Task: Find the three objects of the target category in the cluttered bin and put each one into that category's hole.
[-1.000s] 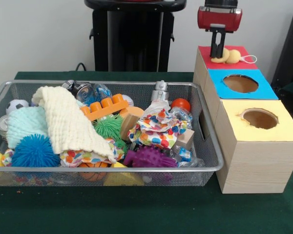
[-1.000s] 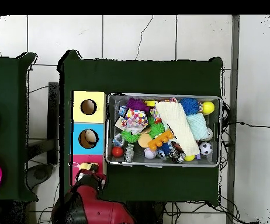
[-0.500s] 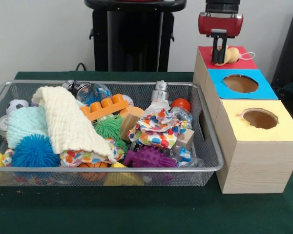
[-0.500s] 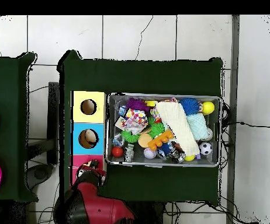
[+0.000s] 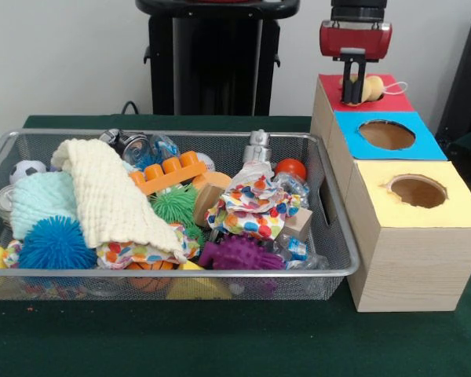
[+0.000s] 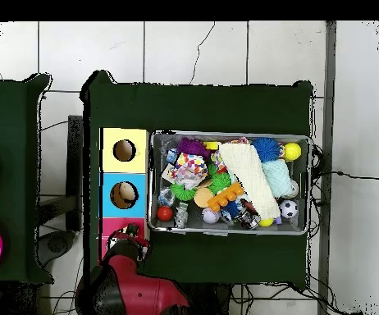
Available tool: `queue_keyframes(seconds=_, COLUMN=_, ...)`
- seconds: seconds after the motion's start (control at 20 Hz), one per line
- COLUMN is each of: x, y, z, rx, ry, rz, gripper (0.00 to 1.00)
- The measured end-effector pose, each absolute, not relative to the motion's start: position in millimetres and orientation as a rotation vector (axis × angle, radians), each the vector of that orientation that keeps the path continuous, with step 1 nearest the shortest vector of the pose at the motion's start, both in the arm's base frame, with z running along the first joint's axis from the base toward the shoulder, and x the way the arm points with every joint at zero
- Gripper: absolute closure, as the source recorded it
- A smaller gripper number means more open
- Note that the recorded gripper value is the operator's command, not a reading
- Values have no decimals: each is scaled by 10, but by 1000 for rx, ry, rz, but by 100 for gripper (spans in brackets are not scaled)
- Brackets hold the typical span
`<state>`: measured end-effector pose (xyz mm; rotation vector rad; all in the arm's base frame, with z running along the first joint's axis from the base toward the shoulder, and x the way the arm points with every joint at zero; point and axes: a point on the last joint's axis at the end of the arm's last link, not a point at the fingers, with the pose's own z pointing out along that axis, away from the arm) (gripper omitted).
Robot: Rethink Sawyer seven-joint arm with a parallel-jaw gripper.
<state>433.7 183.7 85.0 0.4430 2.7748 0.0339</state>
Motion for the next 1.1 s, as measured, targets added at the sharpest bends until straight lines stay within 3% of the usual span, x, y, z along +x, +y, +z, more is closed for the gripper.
queue_keyframes(seconds=1.1, x=4239, y=1996, z=922, rx=389, ry=2775, rz=45, gripper=100)
